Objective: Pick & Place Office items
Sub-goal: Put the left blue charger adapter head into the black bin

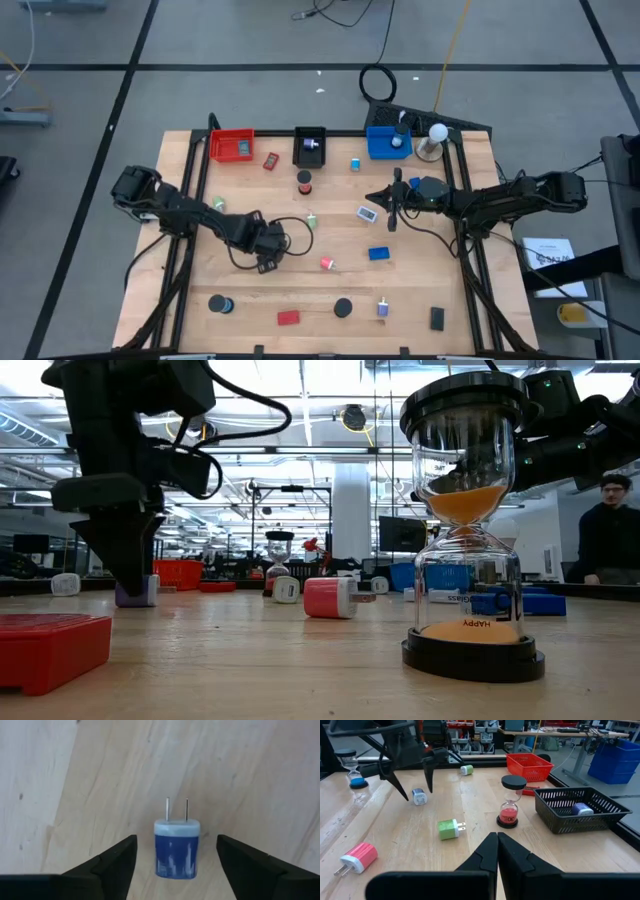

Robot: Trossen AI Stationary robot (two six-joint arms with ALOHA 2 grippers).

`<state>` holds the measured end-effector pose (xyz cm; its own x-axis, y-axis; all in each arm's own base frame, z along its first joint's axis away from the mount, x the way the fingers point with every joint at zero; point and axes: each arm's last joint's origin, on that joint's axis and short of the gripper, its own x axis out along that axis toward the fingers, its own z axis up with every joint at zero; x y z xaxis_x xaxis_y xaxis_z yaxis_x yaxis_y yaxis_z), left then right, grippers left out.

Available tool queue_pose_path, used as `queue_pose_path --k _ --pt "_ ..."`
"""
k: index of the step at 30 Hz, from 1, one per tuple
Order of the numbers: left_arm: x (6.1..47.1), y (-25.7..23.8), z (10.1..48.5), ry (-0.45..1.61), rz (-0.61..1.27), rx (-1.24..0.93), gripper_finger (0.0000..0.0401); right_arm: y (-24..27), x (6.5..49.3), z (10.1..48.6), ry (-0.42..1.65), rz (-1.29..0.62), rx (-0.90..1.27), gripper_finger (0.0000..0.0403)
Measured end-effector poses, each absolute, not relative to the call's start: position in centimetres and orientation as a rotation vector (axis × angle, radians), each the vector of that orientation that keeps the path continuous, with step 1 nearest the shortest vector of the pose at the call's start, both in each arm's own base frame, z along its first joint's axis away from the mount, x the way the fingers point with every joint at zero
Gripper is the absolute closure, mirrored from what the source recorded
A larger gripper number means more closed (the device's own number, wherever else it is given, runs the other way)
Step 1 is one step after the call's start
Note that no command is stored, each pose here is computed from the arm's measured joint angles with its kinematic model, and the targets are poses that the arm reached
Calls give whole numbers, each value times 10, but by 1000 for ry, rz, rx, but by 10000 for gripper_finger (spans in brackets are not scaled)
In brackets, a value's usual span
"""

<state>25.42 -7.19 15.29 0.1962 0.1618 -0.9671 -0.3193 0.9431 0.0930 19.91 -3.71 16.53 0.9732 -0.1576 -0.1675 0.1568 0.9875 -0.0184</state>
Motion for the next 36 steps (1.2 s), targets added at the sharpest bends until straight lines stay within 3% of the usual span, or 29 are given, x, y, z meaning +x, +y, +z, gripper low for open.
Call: queue_pose_path --k 12,15,23,27,30,36 --pt "254 -73 153 1326 333 -105 235 -37 199 165 170 -159 -5 399" --pt "255 -74 153 1314 328 -108 227 -37 199 165 170 -159 -5 399" --pt "254 -74 143 1297 307 -109 142 -37 199 165 169 -159 -5 399" --pt "250 -72 138 1296 309 -111 137 -37 199 165 169 -159 -5 399" --pt "249 -73 138 1307 298 -109 166 -37 199 165 170 -159 -5 399" --pt "248 -72 141 1343 277 -89 261 -37 199 165 169 -159 -5 399"
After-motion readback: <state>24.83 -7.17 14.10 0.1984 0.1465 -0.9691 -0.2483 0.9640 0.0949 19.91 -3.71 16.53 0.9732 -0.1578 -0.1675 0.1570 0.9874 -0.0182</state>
